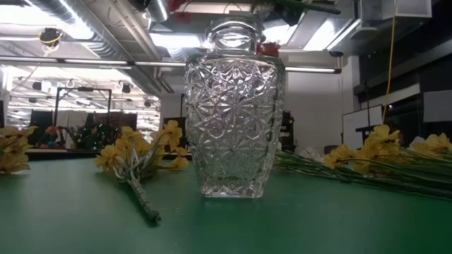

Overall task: Sort flowers into vase by color
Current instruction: Put the pink flowers into the top transparent vase

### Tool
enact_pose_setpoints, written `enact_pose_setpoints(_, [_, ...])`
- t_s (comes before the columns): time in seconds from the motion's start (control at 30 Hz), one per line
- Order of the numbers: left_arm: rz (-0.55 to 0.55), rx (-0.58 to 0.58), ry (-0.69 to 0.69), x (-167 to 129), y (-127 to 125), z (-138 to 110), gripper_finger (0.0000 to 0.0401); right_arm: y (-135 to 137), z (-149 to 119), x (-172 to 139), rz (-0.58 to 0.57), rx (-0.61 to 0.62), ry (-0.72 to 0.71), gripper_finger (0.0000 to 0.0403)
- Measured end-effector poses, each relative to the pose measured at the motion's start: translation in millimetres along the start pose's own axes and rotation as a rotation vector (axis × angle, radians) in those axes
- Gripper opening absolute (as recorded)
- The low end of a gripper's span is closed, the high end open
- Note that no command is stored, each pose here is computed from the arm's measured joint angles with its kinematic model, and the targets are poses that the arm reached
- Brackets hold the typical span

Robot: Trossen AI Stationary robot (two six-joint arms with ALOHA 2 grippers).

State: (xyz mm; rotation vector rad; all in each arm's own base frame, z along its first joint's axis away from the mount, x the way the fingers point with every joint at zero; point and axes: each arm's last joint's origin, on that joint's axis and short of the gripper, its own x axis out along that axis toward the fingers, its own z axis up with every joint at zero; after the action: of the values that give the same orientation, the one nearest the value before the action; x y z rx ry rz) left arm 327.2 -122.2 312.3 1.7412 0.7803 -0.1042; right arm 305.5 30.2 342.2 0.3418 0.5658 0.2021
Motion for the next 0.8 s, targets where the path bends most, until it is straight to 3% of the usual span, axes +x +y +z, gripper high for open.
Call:
enact_pose_setpoints(0.37, [0.016, 0.063, 0.005, 0, 2, 0, 0.0018, 1, -3, 14, 0.134, 0.006, 0.088, 0.0177])
enact_pose_setpoints(0.57, [0.022, 0.059, 0.004, 0, 3, 0, 0.0018, -3, -9, 16, 0.082, -0.006, 0.132, 0.0181])
enact_pose_setpoints(0.8, [0.032, 0.049, 0.002, 0, 4, 1, 0.0018, -3, -6, 17, 0.078, -0.013, 0.108, 0.0223])
